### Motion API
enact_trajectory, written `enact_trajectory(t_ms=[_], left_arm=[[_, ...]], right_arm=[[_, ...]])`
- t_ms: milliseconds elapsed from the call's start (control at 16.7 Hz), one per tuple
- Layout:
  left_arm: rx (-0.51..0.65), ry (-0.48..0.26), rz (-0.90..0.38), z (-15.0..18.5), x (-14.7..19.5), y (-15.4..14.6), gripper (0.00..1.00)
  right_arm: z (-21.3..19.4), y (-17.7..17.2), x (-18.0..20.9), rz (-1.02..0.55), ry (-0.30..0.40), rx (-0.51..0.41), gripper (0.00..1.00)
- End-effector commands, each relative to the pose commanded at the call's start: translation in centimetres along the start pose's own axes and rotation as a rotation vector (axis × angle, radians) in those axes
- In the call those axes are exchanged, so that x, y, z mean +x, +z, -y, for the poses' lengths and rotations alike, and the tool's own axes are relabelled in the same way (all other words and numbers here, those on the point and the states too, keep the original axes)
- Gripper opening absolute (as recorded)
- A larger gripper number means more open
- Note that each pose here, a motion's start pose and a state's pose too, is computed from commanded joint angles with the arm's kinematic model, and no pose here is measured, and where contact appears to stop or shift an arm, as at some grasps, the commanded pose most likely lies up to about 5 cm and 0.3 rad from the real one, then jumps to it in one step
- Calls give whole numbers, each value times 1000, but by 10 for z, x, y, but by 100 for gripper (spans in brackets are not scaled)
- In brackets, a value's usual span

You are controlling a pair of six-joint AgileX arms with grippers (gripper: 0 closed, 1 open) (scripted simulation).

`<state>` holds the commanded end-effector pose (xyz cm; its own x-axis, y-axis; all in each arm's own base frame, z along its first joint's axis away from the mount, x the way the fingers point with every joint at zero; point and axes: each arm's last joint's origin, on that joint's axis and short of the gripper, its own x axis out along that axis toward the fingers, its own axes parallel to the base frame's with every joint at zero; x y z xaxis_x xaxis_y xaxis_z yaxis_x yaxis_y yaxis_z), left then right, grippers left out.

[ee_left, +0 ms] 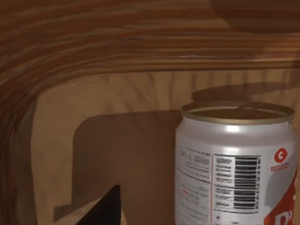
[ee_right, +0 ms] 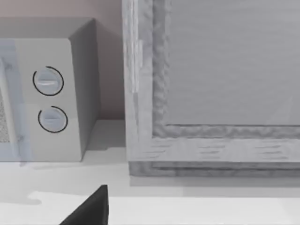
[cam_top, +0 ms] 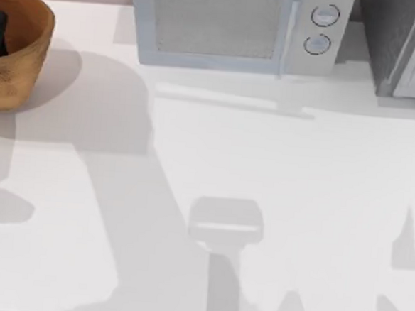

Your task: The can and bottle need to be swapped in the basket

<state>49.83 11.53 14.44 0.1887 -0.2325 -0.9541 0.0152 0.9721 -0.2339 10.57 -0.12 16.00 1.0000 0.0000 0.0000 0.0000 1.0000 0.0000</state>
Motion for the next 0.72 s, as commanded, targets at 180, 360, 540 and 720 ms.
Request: enact_trajectory(t_ms=[180,360,540,720], left_arm=[[0,0,0,0,15,-1,100],[0,0,0,0,16,-1,100],[0,0,0,0,16,-1,77],[0,0,0,0,16,-1,55]], right_arm=[[0,0,0,0,0,0,100],[0,0,0,0,0,0,100],[0,0,0,0,0,0,100],[0,0,0,0,0,0,100]])
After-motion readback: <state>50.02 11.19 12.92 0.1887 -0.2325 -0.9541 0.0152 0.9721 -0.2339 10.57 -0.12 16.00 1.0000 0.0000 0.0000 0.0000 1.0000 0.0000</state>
